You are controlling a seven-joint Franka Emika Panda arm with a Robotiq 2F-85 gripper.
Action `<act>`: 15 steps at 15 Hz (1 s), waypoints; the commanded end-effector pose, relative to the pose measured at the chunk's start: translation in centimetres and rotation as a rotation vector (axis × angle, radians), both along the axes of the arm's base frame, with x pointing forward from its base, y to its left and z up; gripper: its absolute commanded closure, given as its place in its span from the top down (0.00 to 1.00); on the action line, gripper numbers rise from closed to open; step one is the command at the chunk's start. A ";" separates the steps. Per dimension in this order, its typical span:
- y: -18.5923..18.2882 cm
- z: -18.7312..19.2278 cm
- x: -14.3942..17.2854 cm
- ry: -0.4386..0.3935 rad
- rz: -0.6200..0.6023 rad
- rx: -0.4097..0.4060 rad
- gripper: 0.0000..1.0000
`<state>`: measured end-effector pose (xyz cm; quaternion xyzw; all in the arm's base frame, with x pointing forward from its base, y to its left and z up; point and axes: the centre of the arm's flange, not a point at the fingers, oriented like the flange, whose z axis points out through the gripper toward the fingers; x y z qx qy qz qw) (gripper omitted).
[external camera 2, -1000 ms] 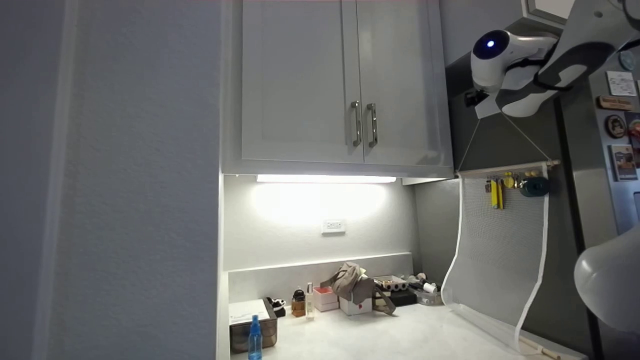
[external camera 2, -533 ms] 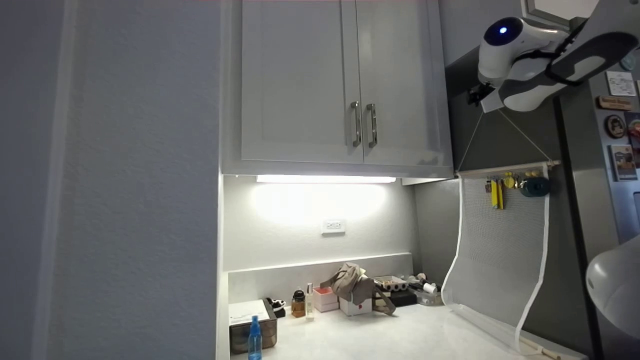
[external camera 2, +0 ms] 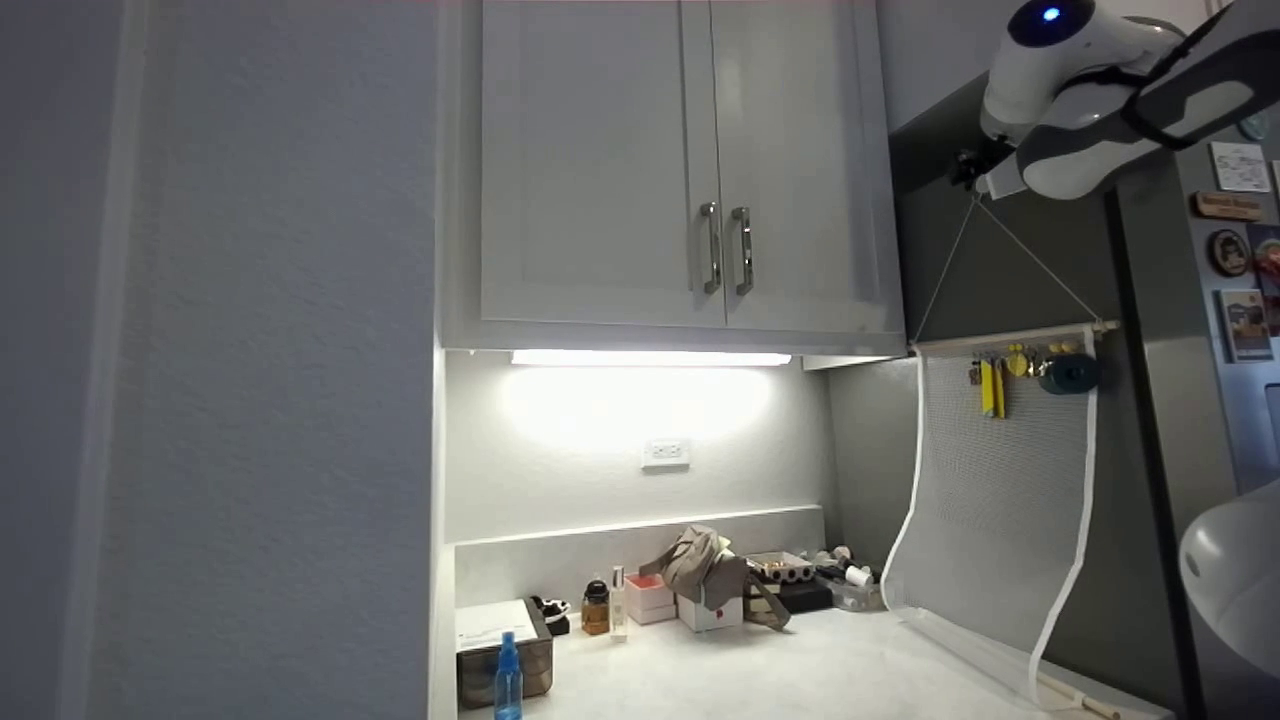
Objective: Place the blue bottle upright on the bottom right corner of the counter, hang the white object on the side of the fridge
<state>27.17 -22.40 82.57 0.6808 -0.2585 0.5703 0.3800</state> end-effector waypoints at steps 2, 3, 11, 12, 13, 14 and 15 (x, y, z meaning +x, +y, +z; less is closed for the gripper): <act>-1.0 1.1 -2.6 0.020 -0.027 -0.042 1.00; -0.9 1.2 -2.3 0.031 -0.008 -0.059 1.00; -0.5 2.9 -1.9 0.130 0.230 -0.105 1.00; -0.4 3.0 -1.9 0.142 0.261 -0.098 1.00; -0.3 3.1 -1.9 0.154 0.288 -0.095 1.00; -0.2 3.2 -1.8 0.158 0.312 -0.099 1.00; 0.1 3.2 -1.7 0.166 0.334 -0.101 1.00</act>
